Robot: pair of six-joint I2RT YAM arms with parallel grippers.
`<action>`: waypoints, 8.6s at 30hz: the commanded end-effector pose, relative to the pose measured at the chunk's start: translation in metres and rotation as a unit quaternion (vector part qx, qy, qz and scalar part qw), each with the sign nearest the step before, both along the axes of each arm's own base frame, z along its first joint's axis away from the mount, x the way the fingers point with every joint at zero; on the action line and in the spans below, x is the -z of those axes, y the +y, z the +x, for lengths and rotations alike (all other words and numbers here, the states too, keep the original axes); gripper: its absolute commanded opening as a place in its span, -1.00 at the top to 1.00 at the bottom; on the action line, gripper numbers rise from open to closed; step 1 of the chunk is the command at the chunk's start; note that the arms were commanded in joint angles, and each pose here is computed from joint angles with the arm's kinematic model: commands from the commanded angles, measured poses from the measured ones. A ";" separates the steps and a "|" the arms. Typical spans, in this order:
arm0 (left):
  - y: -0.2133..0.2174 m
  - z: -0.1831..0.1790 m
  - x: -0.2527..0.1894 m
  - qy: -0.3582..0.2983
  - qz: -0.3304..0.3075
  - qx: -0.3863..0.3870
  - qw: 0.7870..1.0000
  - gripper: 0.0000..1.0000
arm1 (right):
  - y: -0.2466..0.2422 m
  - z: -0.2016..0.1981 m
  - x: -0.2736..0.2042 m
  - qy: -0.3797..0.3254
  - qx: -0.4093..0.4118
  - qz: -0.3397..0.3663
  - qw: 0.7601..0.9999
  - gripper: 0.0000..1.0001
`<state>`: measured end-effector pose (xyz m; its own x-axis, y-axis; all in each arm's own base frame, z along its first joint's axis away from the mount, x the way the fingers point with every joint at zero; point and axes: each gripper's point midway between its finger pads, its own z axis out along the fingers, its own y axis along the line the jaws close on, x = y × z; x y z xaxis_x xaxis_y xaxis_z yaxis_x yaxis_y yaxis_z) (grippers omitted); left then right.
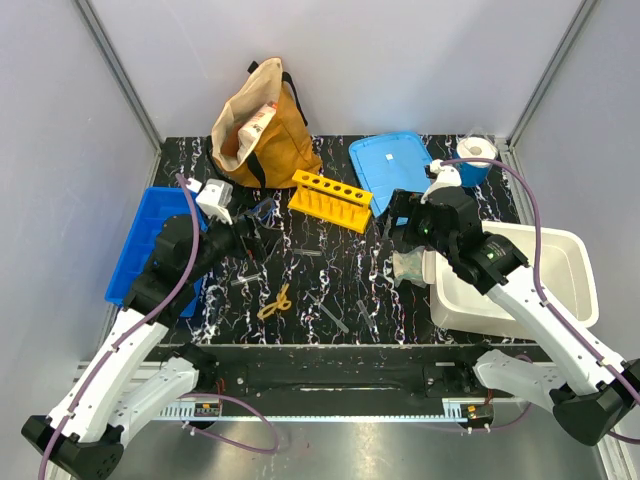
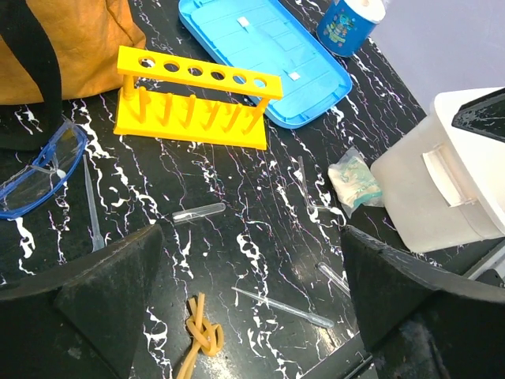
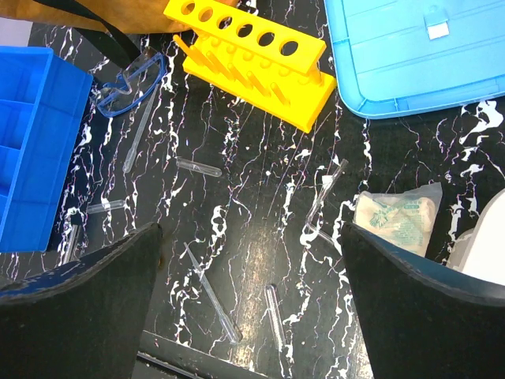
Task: Organize the chemistry lab equipment
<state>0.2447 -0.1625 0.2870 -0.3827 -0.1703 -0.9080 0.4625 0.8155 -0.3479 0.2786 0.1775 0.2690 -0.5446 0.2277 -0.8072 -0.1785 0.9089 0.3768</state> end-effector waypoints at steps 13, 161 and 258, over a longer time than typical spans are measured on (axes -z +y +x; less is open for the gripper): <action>0.040 0.004 -0.028 -0.067 -0.012 -0.108 0.992 -0.98 | 0.043 -0.013 -0.018 0.002 -0.118 0.044 0.992 -0.82; 0.331 -0.041 0.170 0.300 -0.070 -0.756 0.578 0.75 | 0.169 -0.131 0.089 0.070 -0.295 0.101 0.947 -0.51; 0.040 0.107 0.238 0.396 0.209 -0.126 0.885 0.92 | 0.086 -0.068 0.067 -0.038 -0.104 0.021 0.994 -0.08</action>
